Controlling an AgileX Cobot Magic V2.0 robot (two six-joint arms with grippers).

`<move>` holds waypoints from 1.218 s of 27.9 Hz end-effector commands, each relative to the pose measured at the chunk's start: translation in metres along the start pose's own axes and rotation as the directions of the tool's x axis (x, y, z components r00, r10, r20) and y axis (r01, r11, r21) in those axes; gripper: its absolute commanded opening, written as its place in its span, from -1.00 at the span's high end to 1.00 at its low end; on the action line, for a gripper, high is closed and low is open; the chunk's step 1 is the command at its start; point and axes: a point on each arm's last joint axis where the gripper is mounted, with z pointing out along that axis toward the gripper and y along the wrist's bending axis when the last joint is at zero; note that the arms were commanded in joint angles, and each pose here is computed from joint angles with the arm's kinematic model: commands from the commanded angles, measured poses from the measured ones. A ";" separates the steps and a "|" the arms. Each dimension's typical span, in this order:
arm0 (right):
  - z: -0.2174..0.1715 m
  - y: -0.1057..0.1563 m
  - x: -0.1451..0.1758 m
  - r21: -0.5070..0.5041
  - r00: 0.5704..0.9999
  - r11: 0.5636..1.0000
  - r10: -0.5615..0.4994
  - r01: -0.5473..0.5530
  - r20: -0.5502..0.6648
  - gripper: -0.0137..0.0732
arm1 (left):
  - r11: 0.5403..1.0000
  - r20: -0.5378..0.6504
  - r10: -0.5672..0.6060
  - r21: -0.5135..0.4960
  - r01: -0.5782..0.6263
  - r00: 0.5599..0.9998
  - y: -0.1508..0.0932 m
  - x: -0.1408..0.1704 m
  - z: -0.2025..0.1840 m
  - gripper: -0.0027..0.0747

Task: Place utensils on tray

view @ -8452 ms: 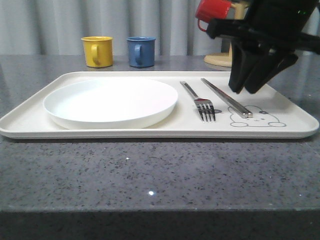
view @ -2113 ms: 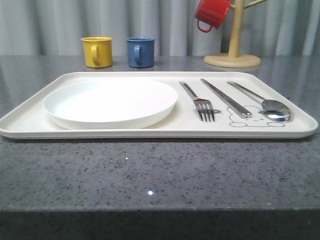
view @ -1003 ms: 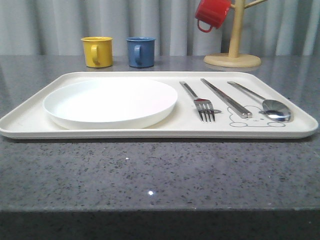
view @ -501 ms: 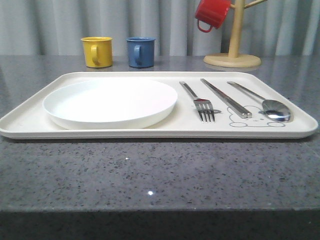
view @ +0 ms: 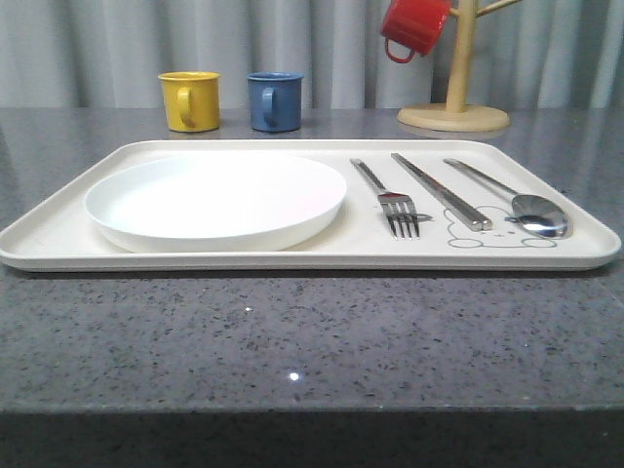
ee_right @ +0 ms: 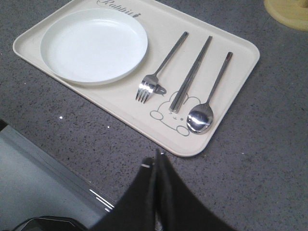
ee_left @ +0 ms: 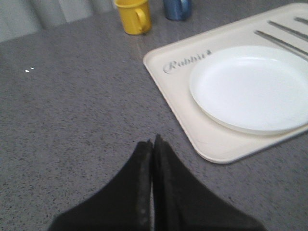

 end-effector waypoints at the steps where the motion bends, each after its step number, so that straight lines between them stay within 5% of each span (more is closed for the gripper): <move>1: -0.005 -0.001 -0.011 0.011 0.996 1.000 -0.011 0.010 0.091 0.84 | 0.994 0.211 -0.055 -0.085 0.075 0.976 0.001 0.010 -0.005 0.98; 7: -0.005 -0.001 -0.011 0.011 0.996 1.000 -0.011 0.010 0.091 0.84 | 0.964 0.296 -0.118 -0.195 0.181 0.948 -0.004 0.061 0.002 0.98; 17: -0.005 -0.001 -0.011 0.011 0.996 1.000 -0.011 0.010 0.087 0.84 | 0.943 0.439 -0.069 -0.265 0.203 0.896 -0.007 0.095 0.017 0.98; 34: -0.005 -0.001 -0.011 0.011 0.996 1.000 -0.011 0.010 0.087 0.84 | 0.947 0.430 -0.061 -0.262 0.188 0.901 -0.008 0.098 0.019 0.98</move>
